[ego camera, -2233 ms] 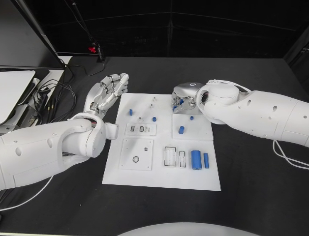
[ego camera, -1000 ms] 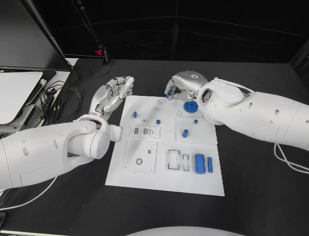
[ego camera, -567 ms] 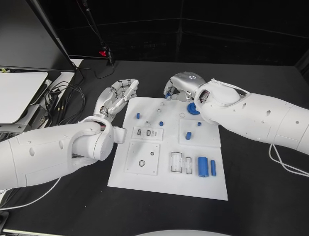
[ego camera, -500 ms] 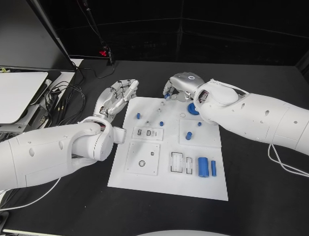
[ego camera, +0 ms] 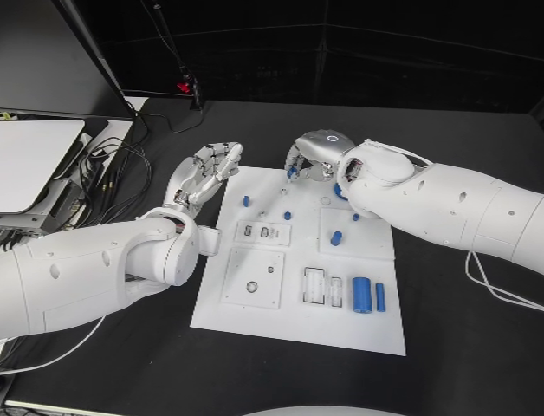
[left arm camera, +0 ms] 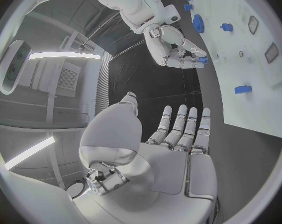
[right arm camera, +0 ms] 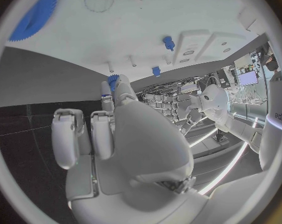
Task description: Assemble the parts on the task board
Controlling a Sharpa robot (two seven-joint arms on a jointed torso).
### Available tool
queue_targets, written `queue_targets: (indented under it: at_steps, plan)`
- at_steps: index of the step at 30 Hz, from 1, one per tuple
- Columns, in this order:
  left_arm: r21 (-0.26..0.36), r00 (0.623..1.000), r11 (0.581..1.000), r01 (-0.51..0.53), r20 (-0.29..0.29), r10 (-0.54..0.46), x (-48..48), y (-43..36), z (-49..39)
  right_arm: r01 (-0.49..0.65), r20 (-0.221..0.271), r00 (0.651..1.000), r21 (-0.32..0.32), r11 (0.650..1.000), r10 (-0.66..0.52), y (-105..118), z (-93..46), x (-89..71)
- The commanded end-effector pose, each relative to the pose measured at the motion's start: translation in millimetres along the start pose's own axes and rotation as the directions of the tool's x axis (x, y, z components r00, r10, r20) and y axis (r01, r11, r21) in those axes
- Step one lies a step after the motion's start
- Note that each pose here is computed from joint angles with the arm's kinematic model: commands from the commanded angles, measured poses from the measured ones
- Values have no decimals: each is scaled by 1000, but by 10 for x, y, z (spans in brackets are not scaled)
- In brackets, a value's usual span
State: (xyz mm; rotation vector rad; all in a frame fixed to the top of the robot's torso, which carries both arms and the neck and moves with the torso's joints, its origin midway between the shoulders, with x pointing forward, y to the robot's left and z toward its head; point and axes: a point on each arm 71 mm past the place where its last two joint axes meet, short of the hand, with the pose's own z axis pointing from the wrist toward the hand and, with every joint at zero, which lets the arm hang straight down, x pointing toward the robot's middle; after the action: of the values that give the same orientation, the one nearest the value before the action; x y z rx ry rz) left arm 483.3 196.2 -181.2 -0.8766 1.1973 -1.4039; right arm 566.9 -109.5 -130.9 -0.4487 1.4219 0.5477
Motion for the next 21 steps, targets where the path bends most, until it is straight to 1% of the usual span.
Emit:
queue_targets:
  at_steps: [1, 7, 17, 21]
  plan:
    - [305, 1000, 952, 11, -17, -6, 21, -226, -34, 0, -22, 1000, 0, 1000, 0, 9, 14, 4]
    - [304, 1000, 952, 12, -17, -7, 20, -228, -39, 1, -15, 1000, 4, 1000, -1, 15, 22, 0]
    - [303, 1000, 953, 12, -17, -7, 16, -230, -44, 16, 37, 999, 21, 1000, -16, 12, 23, -37]
    - [302, 1000, 953, 12, -16, -7, 11, -230, -46, 19, 49, 999, 30, 999, -20, 3, 19, -46]
